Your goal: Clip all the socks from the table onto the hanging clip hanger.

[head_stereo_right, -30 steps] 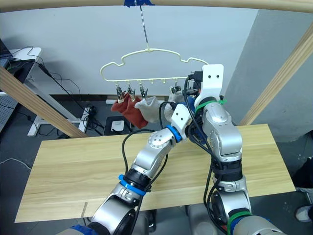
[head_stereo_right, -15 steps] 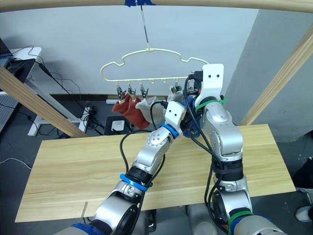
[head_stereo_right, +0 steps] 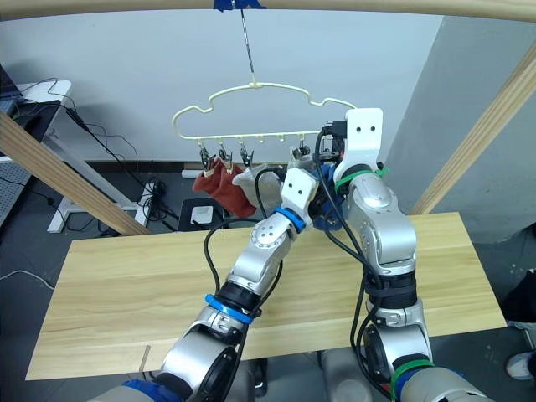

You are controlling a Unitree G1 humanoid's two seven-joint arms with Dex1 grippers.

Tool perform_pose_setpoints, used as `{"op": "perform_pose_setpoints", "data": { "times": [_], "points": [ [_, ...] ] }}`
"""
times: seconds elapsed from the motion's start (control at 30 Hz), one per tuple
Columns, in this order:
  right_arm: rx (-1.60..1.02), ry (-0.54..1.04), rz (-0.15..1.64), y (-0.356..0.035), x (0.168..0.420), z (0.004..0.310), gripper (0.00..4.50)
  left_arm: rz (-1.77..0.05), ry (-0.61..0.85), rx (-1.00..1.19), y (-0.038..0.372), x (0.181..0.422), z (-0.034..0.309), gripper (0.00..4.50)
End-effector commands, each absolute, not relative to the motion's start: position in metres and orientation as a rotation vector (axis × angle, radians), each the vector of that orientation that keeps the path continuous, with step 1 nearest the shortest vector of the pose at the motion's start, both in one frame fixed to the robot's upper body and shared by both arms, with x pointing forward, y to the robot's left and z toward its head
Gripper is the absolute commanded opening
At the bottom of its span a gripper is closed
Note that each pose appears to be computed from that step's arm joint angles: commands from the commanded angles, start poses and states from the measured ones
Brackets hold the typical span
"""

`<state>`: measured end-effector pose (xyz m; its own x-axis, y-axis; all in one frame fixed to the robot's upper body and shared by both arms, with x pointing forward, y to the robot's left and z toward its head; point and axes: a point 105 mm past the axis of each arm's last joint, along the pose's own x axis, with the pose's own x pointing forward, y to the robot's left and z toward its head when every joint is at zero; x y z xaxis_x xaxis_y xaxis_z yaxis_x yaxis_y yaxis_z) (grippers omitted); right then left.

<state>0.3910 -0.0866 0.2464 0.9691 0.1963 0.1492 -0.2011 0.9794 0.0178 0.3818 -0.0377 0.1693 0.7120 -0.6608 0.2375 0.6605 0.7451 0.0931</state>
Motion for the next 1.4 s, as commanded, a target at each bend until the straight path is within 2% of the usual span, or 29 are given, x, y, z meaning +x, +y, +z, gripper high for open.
{"op": "perform_pose_setpoints", "data": {
  "times": [0.03, 0.57, 1.13, 1.23, 1.3, 1.37, 1.4],
  "points": [
    [0.029, -0.244, 0.204, -0.087, 0.382, 0.272, 0.0, -0.784, -0.352, 0.015, -0.054, 0.372, 0.192, 0.01],
    [-0.021, -0.255, 0.173, -0.091, 0.381, 0.274, 0.0, -0.713, -0.325, 0.001, -0.047, 0.382, 0.192, 0.01],
    [0.02, -0.2, 0.169, -0.091, 0.383, 0.263, 0.0, -0.709, -0.389, -0.054, -0.05, 0.379, 0.217, 0.01],
    [0.048, -0.207, 0.172, -0.09, 0.382, 0.265, 0.83, -0.72, -0.382, -0.047, -0.052, 0.378, 0.215, 0.0],
    [0.067, -0.214, 0.176, -0.089, 0.381, 0.267, 1.58, -0.74, -0.363, -0.043, -0.054, 0.377, 0.21, 0.0],
    [0.079, -0.221, 0.176, -0.09, 0.38, 0.269, 1.58, -0.755, -0.348, -0.042, -0.056, 0.376, 0.207, 0.0],
    [0.086, -0.226, 0.177, -0.09, 0.379, 0.27, 1.59, -0.76, -0.33, -0.039, -0.056, 0.375, 0.202, 0.28]
  ]
}}
